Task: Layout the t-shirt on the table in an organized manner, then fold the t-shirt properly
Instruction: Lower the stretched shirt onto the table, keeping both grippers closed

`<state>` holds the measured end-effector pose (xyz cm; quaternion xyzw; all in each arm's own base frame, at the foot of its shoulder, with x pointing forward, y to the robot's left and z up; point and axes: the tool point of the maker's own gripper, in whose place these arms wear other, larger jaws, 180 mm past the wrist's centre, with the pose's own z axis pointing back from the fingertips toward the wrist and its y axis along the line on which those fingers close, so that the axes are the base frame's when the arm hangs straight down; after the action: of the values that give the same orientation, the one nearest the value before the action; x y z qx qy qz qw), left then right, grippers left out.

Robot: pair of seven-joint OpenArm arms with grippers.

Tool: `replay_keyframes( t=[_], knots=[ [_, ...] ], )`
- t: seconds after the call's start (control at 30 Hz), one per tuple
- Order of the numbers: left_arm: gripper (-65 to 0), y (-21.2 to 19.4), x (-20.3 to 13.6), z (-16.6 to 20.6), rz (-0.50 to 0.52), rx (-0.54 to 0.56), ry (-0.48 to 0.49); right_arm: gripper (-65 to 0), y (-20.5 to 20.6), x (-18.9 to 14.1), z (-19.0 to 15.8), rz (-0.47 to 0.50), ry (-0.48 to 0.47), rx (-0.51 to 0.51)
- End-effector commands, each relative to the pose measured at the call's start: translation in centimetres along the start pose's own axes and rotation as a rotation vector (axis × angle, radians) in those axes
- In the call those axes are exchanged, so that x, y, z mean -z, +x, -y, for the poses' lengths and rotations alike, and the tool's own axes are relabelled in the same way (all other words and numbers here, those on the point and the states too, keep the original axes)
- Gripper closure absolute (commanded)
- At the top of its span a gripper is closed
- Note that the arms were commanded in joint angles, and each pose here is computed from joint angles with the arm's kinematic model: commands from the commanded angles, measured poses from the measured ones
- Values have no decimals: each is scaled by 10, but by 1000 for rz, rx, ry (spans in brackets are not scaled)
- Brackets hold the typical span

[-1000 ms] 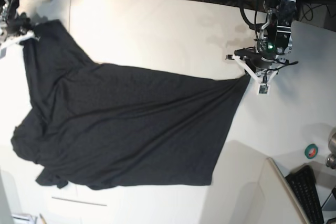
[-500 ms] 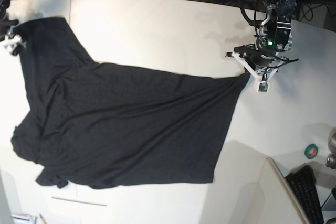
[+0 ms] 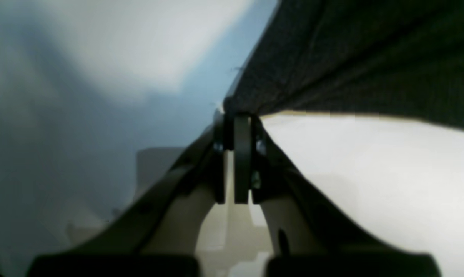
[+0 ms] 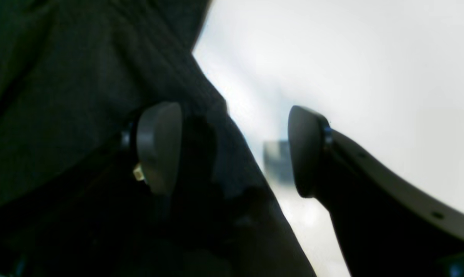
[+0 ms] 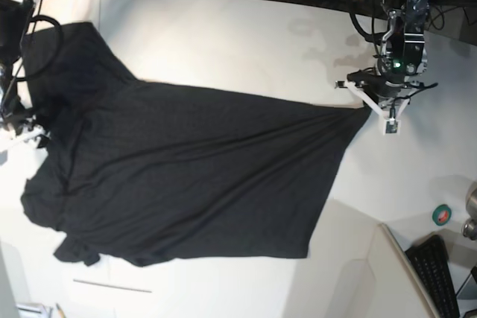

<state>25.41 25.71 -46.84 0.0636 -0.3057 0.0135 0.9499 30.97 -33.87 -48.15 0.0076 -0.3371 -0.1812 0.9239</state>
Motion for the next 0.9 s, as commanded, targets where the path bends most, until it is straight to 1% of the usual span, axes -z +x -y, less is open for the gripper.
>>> replay_keyframes(
  t=[0.0,0.17,0.23,0.37,0.43,0.5,0.67,0.73,0.77,0.8,0.87],
  knots=[
    [0,13,-2,-5,40,7,15,-411,24,-2,13,58,-24,-5],
    [0,8,-2,-7,28,8,18,-411,9,0,16,29,-26,3],
    [0,7,-2,-4,26,13,12,-411,-8,-1,20,-1,-32,-4],
    [0,9,-2,-4,29,14,11,-410,-36,0,5,-68,0,-101],
    [0,11,-1,-3,33,14,10,-386,-43,1,2,-85,6,-124],
    [0,11,-1,-3,33,14,10,-342,-45,1,2,-89,7,-123],
    [0,11,-1,-3,33,14,10,-180,-51,1,1,-103,8,-122],
    [0,10,-1,-4,32,13,12,-89,-52,1,1,-104,8,-122],
    [0,10,-1,-4,32,13,12,-23,-51,1,2,-102,6,-118],
    [0,10,-1,-4,32,13,12,0,-51,1,3,-103,5,-115],
    [0,10,-1,-4,30,13,12,0,-47,0,3,-96,4,-117]
  ],
)
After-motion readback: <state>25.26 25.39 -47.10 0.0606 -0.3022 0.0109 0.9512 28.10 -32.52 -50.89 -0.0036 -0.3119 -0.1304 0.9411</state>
